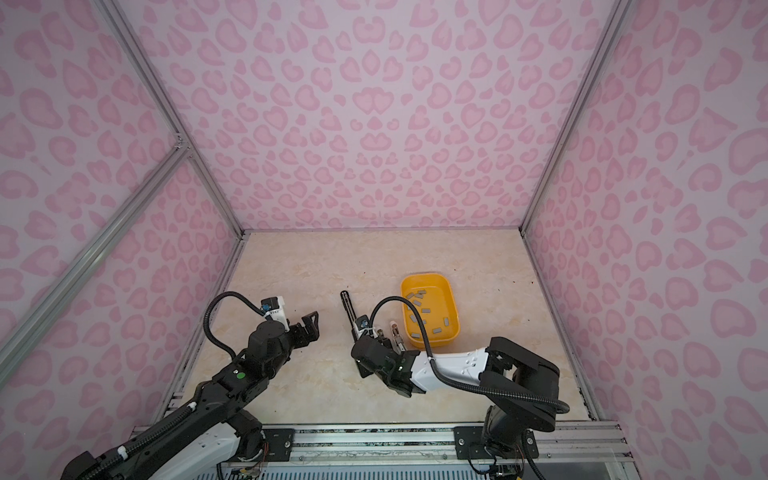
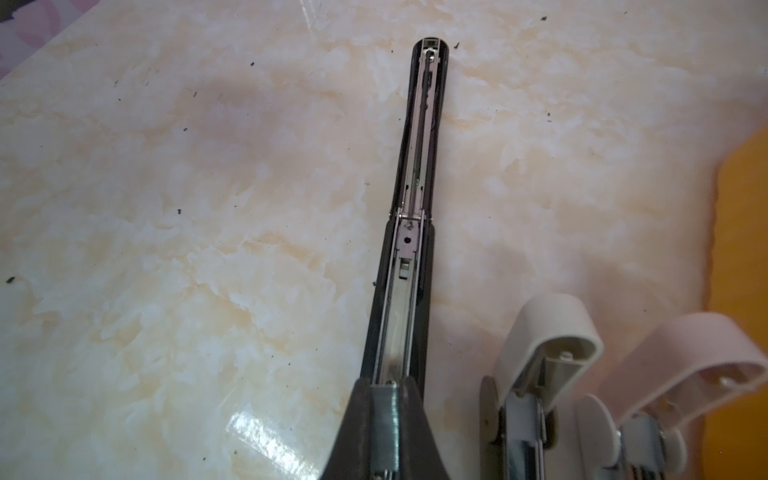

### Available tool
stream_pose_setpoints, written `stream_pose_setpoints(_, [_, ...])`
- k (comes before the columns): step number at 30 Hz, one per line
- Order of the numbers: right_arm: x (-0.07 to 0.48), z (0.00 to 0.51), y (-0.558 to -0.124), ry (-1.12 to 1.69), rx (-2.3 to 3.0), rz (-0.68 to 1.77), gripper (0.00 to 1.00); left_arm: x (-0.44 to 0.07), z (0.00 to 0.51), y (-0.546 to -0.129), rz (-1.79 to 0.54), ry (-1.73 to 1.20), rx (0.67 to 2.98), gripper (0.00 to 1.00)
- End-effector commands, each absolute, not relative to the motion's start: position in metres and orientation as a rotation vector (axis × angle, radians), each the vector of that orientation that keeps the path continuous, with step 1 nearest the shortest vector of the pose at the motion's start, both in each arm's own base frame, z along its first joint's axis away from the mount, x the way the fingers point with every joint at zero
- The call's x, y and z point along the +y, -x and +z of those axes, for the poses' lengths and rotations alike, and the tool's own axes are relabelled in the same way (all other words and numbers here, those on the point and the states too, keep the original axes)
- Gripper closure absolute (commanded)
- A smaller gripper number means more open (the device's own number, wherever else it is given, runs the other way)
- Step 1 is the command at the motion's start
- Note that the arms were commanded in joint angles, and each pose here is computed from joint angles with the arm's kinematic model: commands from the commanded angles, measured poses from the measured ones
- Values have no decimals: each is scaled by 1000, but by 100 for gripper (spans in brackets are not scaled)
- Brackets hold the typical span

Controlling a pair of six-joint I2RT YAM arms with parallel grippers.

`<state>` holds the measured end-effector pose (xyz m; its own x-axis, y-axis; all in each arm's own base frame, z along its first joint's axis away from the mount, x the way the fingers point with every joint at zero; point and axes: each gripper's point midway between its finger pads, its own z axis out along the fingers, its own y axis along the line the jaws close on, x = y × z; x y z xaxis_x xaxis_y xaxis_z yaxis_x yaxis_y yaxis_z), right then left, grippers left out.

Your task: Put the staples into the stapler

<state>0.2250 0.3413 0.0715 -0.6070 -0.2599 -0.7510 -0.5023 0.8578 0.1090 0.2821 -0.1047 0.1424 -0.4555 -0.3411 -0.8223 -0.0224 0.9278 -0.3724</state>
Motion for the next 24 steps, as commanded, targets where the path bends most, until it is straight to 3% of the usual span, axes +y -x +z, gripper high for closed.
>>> stream_pose_setpoints(1, [341,67,-227,531,2260,374,100,-107,153,-287,-399,274,1984,3])
stream_pose_setpoints(24, [338,57,-229,506,2286,342,100,-107,153,-286,-401,274,1985,3])
